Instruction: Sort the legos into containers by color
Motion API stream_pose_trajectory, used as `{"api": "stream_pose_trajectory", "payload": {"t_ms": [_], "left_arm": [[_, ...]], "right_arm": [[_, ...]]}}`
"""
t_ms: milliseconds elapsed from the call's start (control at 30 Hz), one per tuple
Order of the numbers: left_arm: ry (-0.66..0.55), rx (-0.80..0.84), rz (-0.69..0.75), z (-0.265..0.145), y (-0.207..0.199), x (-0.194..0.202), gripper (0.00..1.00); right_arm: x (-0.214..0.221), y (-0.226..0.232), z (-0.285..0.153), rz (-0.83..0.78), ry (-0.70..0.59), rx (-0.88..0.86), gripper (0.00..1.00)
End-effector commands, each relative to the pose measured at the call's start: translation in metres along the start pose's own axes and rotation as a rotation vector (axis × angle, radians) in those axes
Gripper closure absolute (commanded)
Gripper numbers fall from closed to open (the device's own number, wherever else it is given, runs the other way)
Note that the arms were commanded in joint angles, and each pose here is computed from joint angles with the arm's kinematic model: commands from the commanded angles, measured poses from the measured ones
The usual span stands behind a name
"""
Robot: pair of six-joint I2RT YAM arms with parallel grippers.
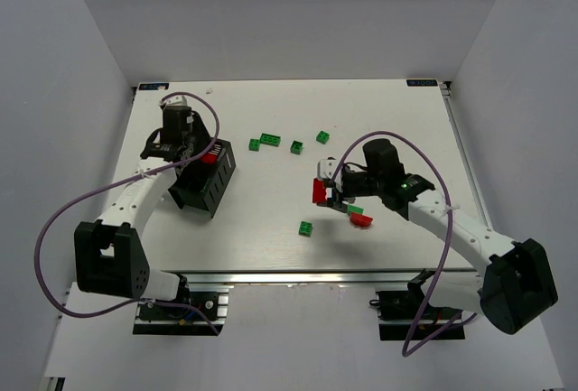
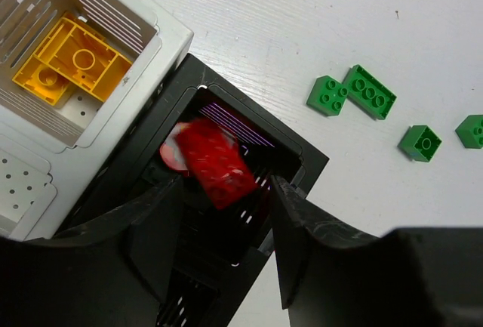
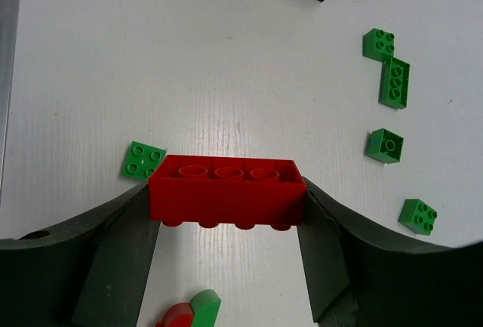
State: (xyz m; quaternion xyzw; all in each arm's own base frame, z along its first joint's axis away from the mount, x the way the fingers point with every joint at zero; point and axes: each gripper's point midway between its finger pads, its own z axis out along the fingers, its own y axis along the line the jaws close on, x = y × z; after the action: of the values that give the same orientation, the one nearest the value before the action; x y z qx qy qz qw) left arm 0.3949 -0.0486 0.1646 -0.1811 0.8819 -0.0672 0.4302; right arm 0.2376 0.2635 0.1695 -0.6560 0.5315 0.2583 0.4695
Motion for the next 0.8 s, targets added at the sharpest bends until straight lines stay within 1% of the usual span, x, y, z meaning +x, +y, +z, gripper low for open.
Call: {"api": "stream_pose_trajectory", "payload": {"t_ms": [0,133,233,300,333,367,400,433,467,500,533,567,600,633,667,700,733,767], "left_arm": [[-0.047,0.026,-0.01,-0.016,-0.004,-0.014,0.4],[-0.06,0.037,-0.016,-0.022,-0.005,-0.018,0.39],[-0.101,0.051,-0.028,-0.037,-0.008,-0.03,0.42],[-0.124,0.055,-0.038,-0.049,-0.008,-0.035,0.57],[-0.16,0.06,-0.046,-0.063,-0.007,-0.043,0.64],[-0.159,0.051,-0.053,-0.069,-0.003,-0.039,0.7],[-0.173,0.049,-0.06,-0.076,-0.001,-0.04,0.74],[-0.212,0.063,-0.071,-0.093,0.001,-0.046,0.75],[-0.206,0.039,-0.078,-0.098,0.009,-0.039,0.74],[-0.216,0.036,-0.087,-0.105,0.012,-0.037,0.67],[-0.225,0.026,-0.095,-0.112,0.017,-0.035,0.6],[-0.247,0.006,-0.115,-0.125,0.025,-0.032,0.53],[-0.259,-0.005,-0.127,-0.131,0.03,-0.03,0.47],[-0.269,-0.015,-0.137,-0.137,0.035,-0.029,0.41],[-0.294,-0.03,-0.155,-0.15,0.042,-0.029,0.4],[-0.302,-0.038,-0.163,-0.154,0.045,-0.027,0.39],[-0.311,-0.044,-0.171,-0.16,0.048,-0.027,0.38],[-0.327,-0.054,-0.179,-0.169,0.053,-0.027,0.38]], "right_arm": [[-0.017,-0.01,0.001,-0.012,-0.05,0.009,1.0],[-0.019,-0.012,0.003,0.0,-0.054,0.005,1.0],[-0.026,-0.017,0.006,0.002,-0.061,0.005,1.0],[-0.031,-0.022,0.012,0.004,-0.064,0.011,1.0],[-0.042,-0.027,0.015,-0.013,-0.081,0.016,1.0],[-0.045,-0.03,0.02,-0.001,-0.08,0.024,1.0],[-0.05,-0.035,0.027,-0.008,-0.092,0.031,1.0],[-0.067,-0.039,0.033,-0.03,-0.119,0.03,1.0],[-0.072,-0.043,0.039,-0.03,-0.117,0.042,1.0],[-0.079,-0.05,0.051,-0.02,-0.134,0.056,1.0],[-0.091,-0.047,0.062,-0.025,-0.153,0.049,1.0],[-0.108,-0.06,0.066,-0.029,-0.173,0.09,1.0],[-0.107,-0.059,0.082,0.025,-0.172,0.077,1.0],[-0.125,-0.061,0.092,0.026,-0.212,0.08,1.0],[-0.144,-0.076,0.097,0.037,-0.241,0.124,1.0],[-0.139,-0.079,0.118,0.111,-0.228,0.125,1.0],[-0.149,-0.077,0.131,0.13,-0.24,0.125,1.0],[-0.157,-0.093,0.149,0.154,-0.248,0.158,1.0]]}}
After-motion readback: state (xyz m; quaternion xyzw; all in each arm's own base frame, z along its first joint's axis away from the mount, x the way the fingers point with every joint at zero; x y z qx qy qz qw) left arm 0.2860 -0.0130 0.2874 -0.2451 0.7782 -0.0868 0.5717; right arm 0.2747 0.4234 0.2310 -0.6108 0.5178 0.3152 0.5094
